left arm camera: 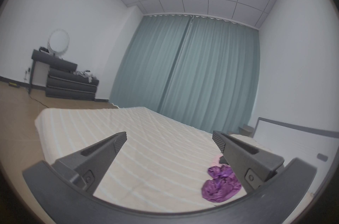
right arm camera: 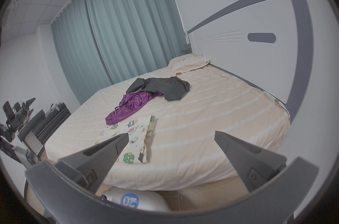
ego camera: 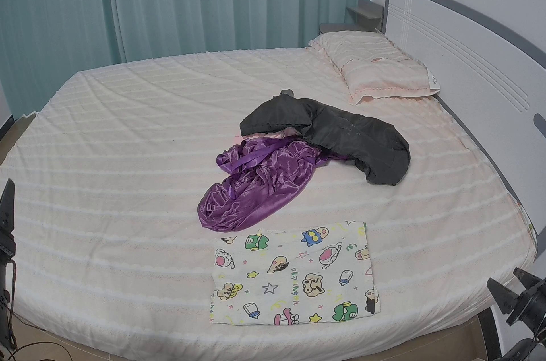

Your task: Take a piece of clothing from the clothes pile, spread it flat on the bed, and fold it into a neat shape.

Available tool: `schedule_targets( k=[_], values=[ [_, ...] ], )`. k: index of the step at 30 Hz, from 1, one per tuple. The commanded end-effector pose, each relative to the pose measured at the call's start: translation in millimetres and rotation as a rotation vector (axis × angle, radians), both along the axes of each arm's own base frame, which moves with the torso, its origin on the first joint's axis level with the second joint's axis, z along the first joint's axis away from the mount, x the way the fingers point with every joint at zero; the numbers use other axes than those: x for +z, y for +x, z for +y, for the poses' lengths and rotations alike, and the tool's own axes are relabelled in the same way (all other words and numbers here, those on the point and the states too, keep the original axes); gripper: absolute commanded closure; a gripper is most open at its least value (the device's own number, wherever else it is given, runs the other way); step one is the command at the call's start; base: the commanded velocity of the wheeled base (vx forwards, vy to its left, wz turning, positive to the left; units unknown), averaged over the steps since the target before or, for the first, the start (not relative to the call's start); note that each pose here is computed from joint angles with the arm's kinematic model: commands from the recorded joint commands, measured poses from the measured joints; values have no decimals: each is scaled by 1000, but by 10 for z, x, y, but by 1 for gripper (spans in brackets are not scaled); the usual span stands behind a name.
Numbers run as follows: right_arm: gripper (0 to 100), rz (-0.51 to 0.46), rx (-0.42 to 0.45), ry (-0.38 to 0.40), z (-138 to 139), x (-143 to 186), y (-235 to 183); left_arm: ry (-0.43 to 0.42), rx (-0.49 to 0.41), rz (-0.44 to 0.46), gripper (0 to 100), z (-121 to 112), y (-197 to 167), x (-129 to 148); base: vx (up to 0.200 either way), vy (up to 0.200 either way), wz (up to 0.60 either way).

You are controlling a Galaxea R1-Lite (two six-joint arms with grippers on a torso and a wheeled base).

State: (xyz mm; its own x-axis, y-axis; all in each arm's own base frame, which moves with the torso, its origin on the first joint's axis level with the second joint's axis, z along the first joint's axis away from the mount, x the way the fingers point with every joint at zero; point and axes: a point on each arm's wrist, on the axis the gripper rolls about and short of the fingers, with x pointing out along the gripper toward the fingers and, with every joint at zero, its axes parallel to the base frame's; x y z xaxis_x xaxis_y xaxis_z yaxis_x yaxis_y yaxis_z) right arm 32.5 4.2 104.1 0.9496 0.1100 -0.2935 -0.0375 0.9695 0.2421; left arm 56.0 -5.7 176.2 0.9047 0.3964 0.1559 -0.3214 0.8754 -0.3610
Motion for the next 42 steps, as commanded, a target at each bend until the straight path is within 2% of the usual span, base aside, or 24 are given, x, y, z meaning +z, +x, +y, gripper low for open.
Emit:
schedule_targets(
  k=[1,6,11,15,18,21,26,28,30,32,35,36,38,39,41,42],
  values=[
    [0,-110,0,-16,-45,-137,-284,42,163,-24,0,148,-266,-182,0,0,0],
    [0,-111,-34,-50,-53,-186,-339,84,226,-37,0,190,-403,-204,0,0,0],
    [0,-163,-122,-102,-51,-186,-386,140,330,0,0,217,-591,-335,0,0,0],
    [0,-208,-164,-150,-44,-192,-429,194,338,-20,0,200,-728,-418,0,0,0],
    [0,-229,-158,-155,-39,-199,-452,224,361,-54,0,174,-829,-484,0,0,0],
    [0,-248,-166,-159,-38,-204,-474,231,360,-55,0,167,-847,-510,0,0,0],
    [0,-275,-168,-226,-42,-205,-483,229,360,-59,0,167,-847,-505,0,0,0],
    [0,-278,-193,-248,-48,-198,-483,229,360,-61,0,167,-848,-504,0,0,0],
    [0,-270,-264,-289,-65,-195,-486,234,368,-55,0,168,-850,-506,0,0,0],
    [0,-266,-283,-314,-70,-195,-487,232,383,-31,0,172,-843,-523,0,0,0],
    [0,-263,-277,-346,-70,-195,-487,232,387,-10,0,173,-837,-542,0,0,0],
    [0,-263,-268,-380,-70,-195,-488,235,382,0,0,173,-834,-553,0,0,0],
    [0,-313,-182,-485,-68,-201,-519,242,368,47,0,172,-817,-598,0,0,0],
    [0,-340,-160,-506,-67,-203,-538,245,364,63,0,173,-810,-612,0,0,0],
    [0,-398,-64,-615,-49,-197,-557,259,340,162,0,172,-786,-710,0,0,0],
    [0,-404,-38,-638,-43,-196,-553,265,325,196,0,171,-778,-744,0,0,0]
  ],
)
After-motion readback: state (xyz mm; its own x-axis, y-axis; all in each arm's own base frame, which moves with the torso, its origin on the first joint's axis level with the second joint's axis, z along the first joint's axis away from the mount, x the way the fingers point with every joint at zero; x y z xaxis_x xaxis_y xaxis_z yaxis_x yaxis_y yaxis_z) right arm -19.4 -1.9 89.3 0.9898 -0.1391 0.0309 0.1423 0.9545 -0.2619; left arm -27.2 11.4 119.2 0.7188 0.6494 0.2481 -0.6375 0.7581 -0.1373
